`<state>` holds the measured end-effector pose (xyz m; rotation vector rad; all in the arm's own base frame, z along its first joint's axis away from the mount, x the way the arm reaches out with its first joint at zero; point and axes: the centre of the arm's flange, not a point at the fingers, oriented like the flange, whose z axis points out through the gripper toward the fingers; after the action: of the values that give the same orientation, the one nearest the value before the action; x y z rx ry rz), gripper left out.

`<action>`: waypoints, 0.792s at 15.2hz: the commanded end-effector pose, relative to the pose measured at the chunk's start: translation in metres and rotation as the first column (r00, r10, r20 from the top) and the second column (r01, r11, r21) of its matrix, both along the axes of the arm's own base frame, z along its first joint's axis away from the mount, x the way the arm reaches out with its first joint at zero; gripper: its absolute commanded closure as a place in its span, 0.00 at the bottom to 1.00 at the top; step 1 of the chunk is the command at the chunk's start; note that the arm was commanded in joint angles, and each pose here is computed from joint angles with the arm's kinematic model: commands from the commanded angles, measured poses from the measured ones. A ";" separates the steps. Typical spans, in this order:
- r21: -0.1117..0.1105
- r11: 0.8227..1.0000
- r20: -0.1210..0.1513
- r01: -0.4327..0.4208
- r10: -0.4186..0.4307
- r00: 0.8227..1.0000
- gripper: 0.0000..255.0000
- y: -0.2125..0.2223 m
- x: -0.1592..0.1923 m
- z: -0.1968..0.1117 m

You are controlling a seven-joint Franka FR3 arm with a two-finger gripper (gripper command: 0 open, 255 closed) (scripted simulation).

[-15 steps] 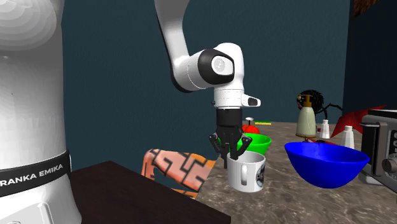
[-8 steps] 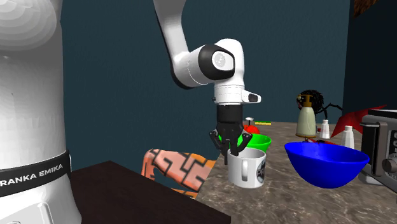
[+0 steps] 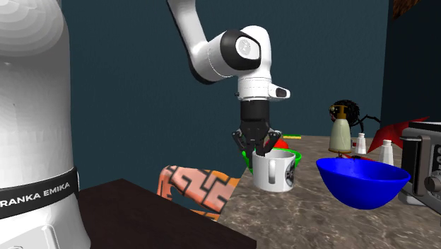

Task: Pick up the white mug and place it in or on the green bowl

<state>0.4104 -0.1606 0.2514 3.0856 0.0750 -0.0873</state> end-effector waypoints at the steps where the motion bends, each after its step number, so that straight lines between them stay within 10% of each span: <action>1: 0.000 1.000 -0.001 0.000 0.000 1.000 1.00 0.000 0.001 0.011; 12: 0.000 1.000 -0.001 0.000 0.000 1.000 1.00 0.000 0.001 0.069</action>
<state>0.4108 -0.1611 0.3151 3.0855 0.0750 -0.0876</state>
